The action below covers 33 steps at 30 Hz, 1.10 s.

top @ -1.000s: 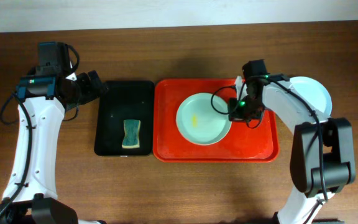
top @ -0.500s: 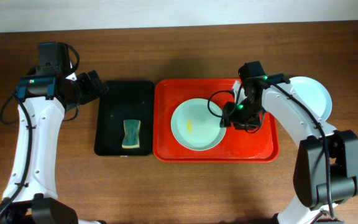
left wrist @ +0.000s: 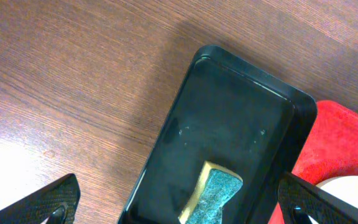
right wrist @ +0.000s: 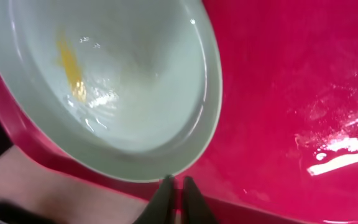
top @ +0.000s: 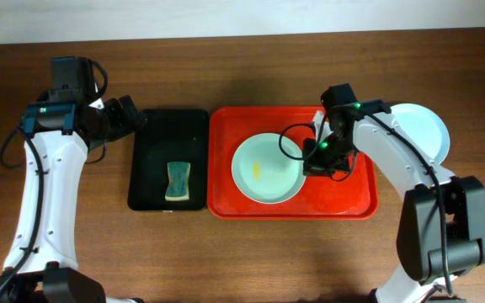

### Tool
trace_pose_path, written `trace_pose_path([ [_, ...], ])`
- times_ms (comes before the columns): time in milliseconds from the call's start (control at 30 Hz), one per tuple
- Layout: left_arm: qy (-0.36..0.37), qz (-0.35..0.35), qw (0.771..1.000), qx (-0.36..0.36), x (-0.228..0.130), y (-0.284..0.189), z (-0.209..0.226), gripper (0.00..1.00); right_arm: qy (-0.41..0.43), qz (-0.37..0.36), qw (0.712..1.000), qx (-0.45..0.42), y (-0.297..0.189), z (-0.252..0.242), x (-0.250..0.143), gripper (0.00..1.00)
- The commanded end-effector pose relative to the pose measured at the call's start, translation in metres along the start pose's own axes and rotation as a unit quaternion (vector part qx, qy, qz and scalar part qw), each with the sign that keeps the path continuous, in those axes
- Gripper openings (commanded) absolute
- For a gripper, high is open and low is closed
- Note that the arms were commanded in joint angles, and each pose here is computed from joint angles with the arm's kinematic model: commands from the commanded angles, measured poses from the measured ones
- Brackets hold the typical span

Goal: Clean dirty plates on tray and stack at the side
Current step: 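Grip the rim of the next blue plate on the red tray with the right gripper, then reach the left gripper to the sponge on the black tray and grasp it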

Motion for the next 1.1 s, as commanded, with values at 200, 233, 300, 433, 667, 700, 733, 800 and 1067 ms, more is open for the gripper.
trace_pose_path([
  [200, -0.007, -0.006, 1.0, 0.0, 0.003, -0.003, 0.001, 0.99, 0.022, -0.019, 0.992, -0.12, 0.007, 0.016, -0.005, 0.31],
  [233, -0.007, -0.006, 1.0, 0.0, 0.003, -0.003, 0.001, 0.99, 0.024, -0.021, 0.991, -0.133, 0.008, 0.014, -0.006, 0.32],
  [300, -0.007, -0.006, 1.0, 0.0, 0.003, -0.003, 0.001, 0.99, 0.024, -0.021, 0.989, -0.147, 0.011, 0.01, -0.007, 0.36],
  [433, -0.007, -0.006, 1.0, 0.0, 0.003, -0.003, 0.001, 0.99, 0.021, -0.037, 0.988, -0.147, 0.02, 0.007, -0.005, 0.43],
  [667, -0.006, 0.011, 1.0, -0.027, -0.001, -0.003, -0.004, 0.99, 0.021, -0.035, 0.988, -0.147, 0.024, 0.005, -0.007, 0.29],
  [700, -0.005, 0.026, 0.999, -0.034, -0.005, -0.002, -0.005, 1.0, 0.021, -0.035, 0.988, -0.147, 0.025, 0.005, -0.007, 0.21],
  [733, -0.003, 0.042, 0.998, -0.038, -0.01, 0.0, -0.006, 0.93, 0.02, -0.036, 0.989, -0.145, 0.026, 0.005, -0.008, 0.15],
  [800, 0.016, 0.078, 0.996, -0.034, -0.027, 0.008, -0.008, 0.78, 0.019, -0.04, 0.99, -0.136, 0.03, 0.004, -0.008, 0.13],
  [1067, 0.152, 0.121, 0.981, 0.019, -0.077, 0.037, -0.016, 0.66, 0.013, -0.063, 0.991, -0.115, 0.037, 0.006, -0.002, 0.21],
])
Point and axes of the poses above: each gripper's point midway between its finger pads, its own y axis out along the fingers, its own z axis along the line the jaws close on, x = y × z, the point moved 9 cm from there along -y, back along the fingers, and after that the axes turned 9 degrees about -y, right-handed, at the moved point
